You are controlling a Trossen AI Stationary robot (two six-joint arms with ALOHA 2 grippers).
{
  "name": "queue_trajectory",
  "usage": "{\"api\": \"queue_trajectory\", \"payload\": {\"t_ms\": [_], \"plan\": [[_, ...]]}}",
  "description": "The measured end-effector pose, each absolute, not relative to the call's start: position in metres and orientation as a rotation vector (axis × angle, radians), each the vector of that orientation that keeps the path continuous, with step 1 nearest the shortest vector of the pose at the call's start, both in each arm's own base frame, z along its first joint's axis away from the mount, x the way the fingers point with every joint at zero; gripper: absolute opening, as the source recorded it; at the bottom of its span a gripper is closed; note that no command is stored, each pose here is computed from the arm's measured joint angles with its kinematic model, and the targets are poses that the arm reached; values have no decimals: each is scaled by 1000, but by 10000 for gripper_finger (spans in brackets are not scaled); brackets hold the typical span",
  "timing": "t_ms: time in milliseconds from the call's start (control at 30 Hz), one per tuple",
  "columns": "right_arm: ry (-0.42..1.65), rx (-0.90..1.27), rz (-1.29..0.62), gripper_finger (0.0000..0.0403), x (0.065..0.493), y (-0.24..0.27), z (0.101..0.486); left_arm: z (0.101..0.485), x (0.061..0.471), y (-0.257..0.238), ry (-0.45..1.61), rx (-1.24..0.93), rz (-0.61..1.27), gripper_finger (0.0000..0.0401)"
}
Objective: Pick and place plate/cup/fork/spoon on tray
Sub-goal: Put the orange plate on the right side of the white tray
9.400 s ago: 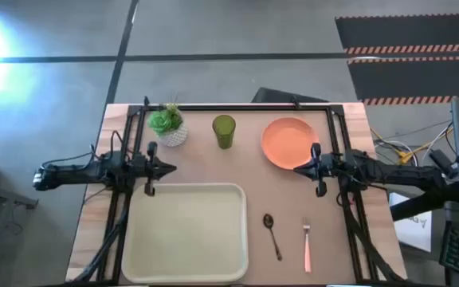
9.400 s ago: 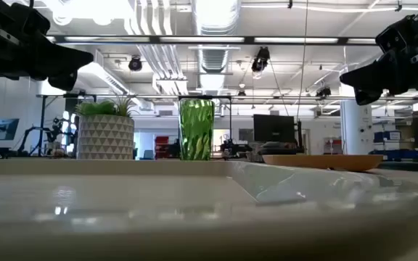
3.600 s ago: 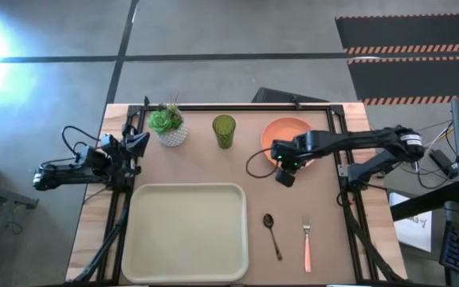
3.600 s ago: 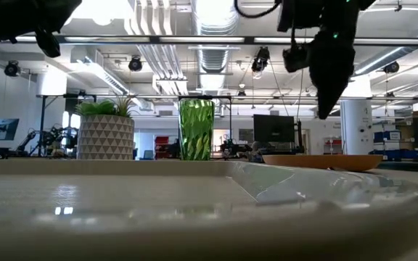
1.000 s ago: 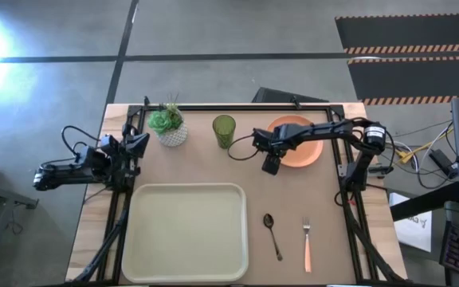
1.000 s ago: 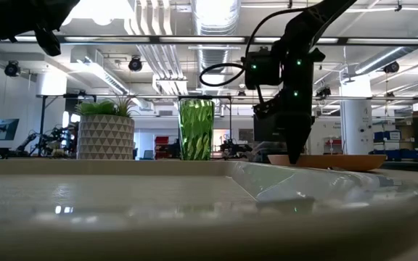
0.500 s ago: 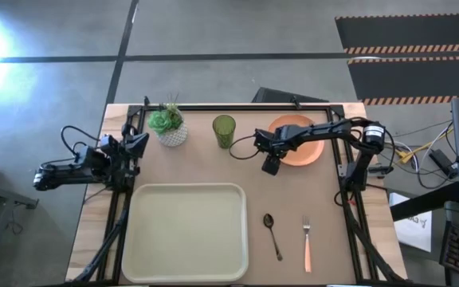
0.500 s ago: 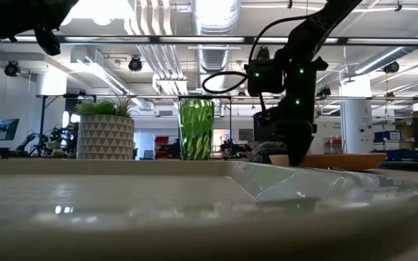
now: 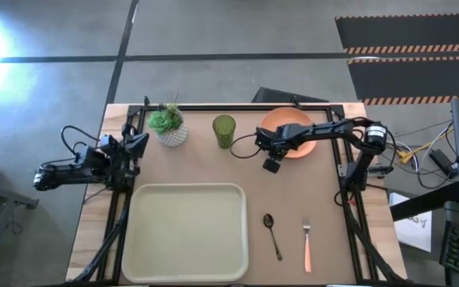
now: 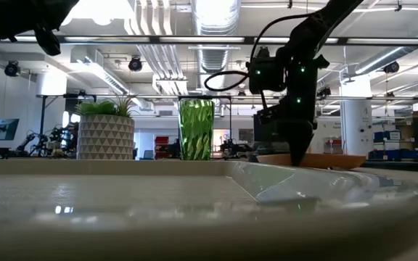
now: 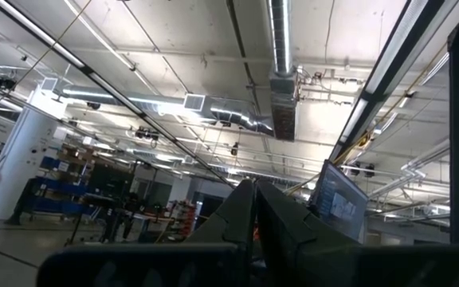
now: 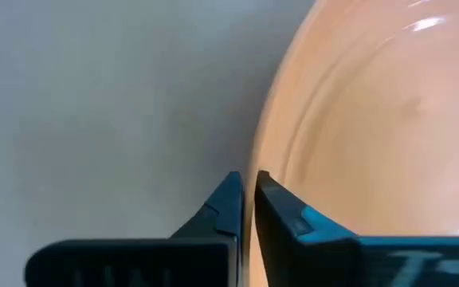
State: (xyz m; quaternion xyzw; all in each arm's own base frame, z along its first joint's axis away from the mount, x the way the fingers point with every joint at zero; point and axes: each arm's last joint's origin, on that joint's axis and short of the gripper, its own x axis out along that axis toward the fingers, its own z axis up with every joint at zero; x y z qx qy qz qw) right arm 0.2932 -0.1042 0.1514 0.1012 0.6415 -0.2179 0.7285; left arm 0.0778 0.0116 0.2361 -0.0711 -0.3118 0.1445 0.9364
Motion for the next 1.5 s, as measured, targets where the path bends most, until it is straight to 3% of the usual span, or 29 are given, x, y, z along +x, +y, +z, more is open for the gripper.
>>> {"api": "queue_trajectory", "payload": {"t_ms": [300,700,1033,1500], "plan": [[1228,266,-477,8,286,-88,205,237,78,12,-639,-145,295,0],[922,382,-398,7,260,-23,278,237,77,12,-641,-145,295,0],[635,366,-132,8,286,39,319,240,76,12,-649,-146,295,0],[588,399,24,8,348,121,338,242,73,12,-672,-153,334,0]]}}
